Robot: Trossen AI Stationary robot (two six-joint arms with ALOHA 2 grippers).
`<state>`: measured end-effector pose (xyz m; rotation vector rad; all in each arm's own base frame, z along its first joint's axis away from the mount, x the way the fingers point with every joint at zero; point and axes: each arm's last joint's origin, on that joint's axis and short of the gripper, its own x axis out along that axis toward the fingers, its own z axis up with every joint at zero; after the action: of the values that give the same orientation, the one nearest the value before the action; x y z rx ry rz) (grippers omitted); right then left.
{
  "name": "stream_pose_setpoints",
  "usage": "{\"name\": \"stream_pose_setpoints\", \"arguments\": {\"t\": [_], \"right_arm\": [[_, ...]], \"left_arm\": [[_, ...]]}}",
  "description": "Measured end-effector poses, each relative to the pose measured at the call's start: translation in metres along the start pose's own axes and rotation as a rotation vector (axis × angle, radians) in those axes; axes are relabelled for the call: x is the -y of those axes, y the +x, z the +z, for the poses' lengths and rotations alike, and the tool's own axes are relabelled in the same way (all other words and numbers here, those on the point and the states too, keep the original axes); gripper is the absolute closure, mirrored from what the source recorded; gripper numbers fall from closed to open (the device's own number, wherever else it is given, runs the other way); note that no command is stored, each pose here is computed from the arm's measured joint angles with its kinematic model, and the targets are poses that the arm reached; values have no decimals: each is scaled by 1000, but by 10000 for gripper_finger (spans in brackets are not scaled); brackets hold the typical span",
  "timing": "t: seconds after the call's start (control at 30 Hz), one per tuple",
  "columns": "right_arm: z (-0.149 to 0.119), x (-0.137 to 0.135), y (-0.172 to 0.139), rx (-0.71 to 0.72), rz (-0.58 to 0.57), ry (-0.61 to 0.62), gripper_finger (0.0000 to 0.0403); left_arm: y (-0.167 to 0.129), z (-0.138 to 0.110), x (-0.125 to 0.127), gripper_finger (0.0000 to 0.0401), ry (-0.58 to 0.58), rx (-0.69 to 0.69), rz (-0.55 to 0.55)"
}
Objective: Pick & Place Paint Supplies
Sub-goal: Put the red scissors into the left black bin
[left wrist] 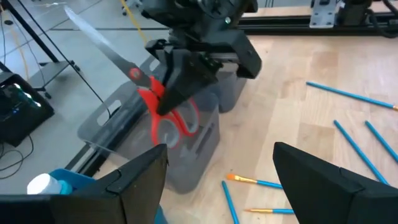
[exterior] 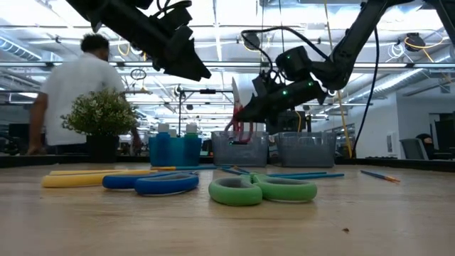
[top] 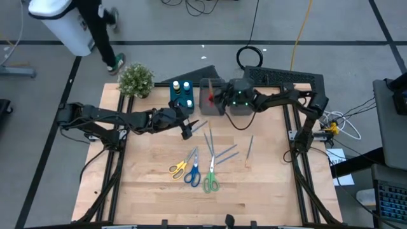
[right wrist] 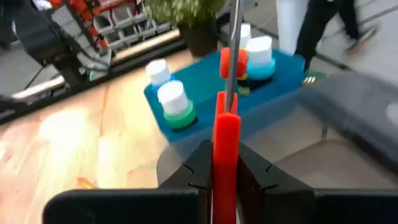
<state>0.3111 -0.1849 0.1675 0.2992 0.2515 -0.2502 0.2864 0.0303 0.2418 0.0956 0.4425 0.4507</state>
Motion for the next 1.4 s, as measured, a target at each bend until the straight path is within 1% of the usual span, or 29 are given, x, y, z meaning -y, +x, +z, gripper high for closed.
{"name": "stream_pose_setpoints", "arguments": {"t": [0.17, 0.43, 0.7, 0.9, 1.03, 1.2, 1.4], "right_arm": [[-7, 1, 3, -30, 9, 9, 369], [-14, 2, 5, -73, 6, -9, 376], [-17, 1, 5, -103, 2, 0, 350], [-19, 2, 5, -124, 0, -19, 352], [-19, 2, 5, -122, 0, -23, 349], [-17, 2, 5, -106, -1, -29, 333], [-7, -1, 6, 0, -11, -61, 305]], "left_arm": [[1, 0, -2, 111, -9, -2, 6], [1, -2, -2, 112, -2, -23, 2], [1, -3, -2, 112, 2, -34, 1], [1, -4, -2, 115, 4, -39, 1], [1, -4, -2, 112, 4, -40, 1], [1, -4, -2, 116, 3, -40, 1], [1, -4, -2, 116, -13, -40, 1]]}}
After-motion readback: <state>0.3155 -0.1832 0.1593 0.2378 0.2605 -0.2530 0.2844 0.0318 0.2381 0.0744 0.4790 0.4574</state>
